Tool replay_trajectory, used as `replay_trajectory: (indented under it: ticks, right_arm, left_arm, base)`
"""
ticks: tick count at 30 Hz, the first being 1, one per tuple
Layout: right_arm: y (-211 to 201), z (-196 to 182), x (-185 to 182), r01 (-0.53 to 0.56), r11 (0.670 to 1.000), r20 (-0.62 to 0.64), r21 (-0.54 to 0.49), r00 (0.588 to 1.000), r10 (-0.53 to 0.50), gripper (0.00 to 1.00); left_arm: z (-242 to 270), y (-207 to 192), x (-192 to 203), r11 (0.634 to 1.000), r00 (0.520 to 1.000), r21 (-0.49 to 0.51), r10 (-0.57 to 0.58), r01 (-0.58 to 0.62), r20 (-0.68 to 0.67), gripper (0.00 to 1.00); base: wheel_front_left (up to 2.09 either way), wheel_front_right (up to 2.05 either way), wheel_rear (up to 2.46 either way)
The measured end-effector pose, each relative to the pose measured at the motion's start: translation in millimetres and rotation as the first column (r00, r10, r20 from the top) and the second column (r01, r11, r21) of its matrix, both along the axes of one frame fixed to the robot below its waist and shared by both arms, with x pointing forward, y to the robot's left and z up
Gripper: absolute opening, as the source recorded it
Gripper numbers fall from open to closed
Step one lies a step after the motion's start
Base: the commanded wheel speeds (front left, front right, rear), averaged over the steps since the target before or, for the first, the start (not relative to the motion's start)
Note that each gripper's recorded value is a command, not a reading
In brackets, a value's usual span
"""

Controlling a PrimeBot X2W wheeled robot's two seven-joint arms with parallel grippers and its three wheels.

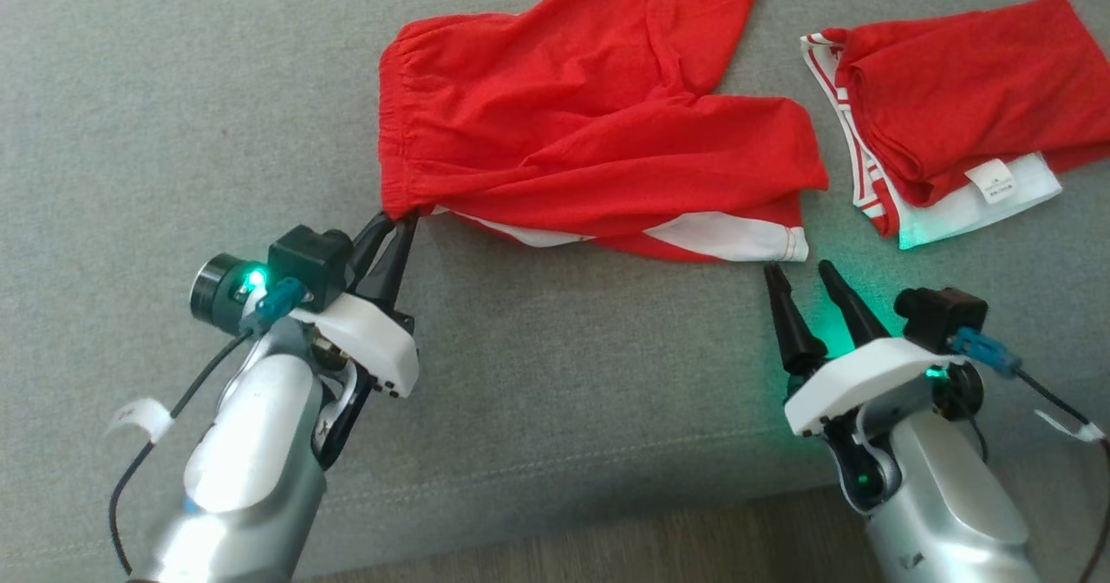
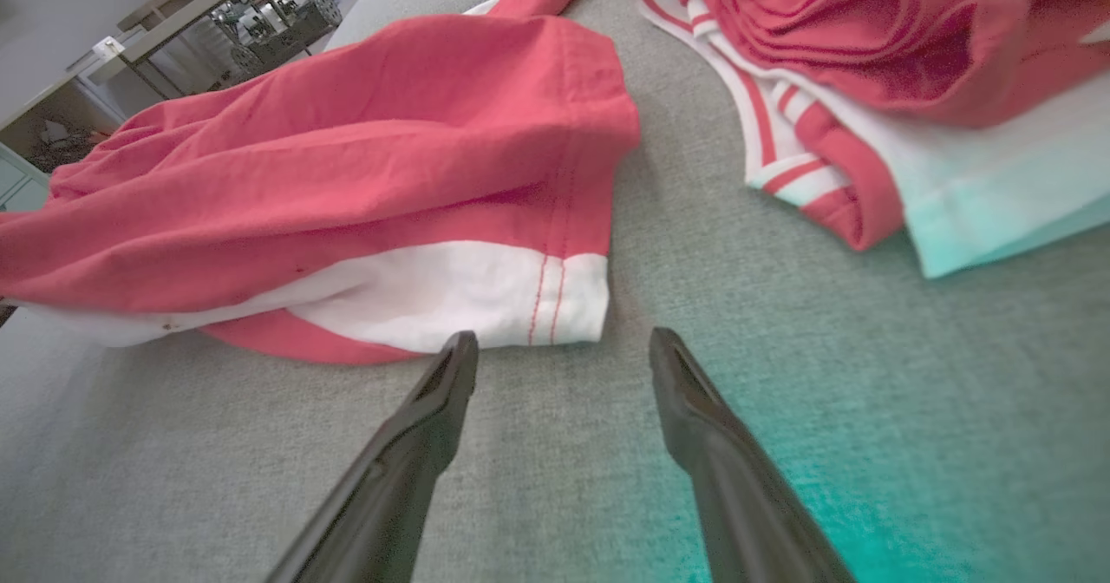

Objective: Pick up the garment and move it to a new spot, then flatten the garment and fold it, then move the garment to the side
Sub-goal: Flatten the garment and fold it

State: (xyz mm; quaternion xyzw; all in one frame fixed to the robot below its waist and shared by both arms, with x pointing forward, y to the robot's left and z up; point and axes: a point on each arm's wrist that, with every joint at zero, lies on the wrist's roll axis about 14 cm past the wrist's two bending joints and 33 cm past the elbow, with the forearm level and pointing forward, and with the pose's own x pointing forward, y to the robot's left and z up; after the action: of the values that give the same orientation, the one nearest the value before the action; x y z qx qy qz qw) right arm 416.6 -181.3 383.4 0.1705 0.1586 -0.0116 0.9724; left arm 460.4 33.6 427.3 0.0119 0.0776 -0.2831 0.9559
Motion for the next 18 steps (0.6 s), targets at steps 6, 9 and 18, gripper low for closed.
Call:
replay_trajectory:
  ticks: [6,9,18]
  right_arm:
    - [5.4,-2.6,8.1,-0.012,1.000,-0.008,0.005,1.000,0.012,1.00]
    - [6.1,-2.8,10.6,-0.013,1.000,-0.010,0.005,1.000,0.013,1.00]
    - [9.3,4.0,15.9,-0.030,1.000,0.013,-0.007,0.999,0.030,0.00]
  left_arm:
    - [3.6,-0.5,-3.5,1.000,1.000,-0.009,-0.001,0.001,0.007,0.00]
    - [1.8,-1.1,-6.9,1.000,1.000,-0.008,-0.004,0.004,0.000,0.00]
    - [4.3,0.0,-6.8,1.000,1.000,-0.016,0.001,-0.001,0.002,0.00]
  base:
    - [0.00,0.00,0.00]
    - [0.00,0.00,0.00]
    - [0.00,0.00,0.00]
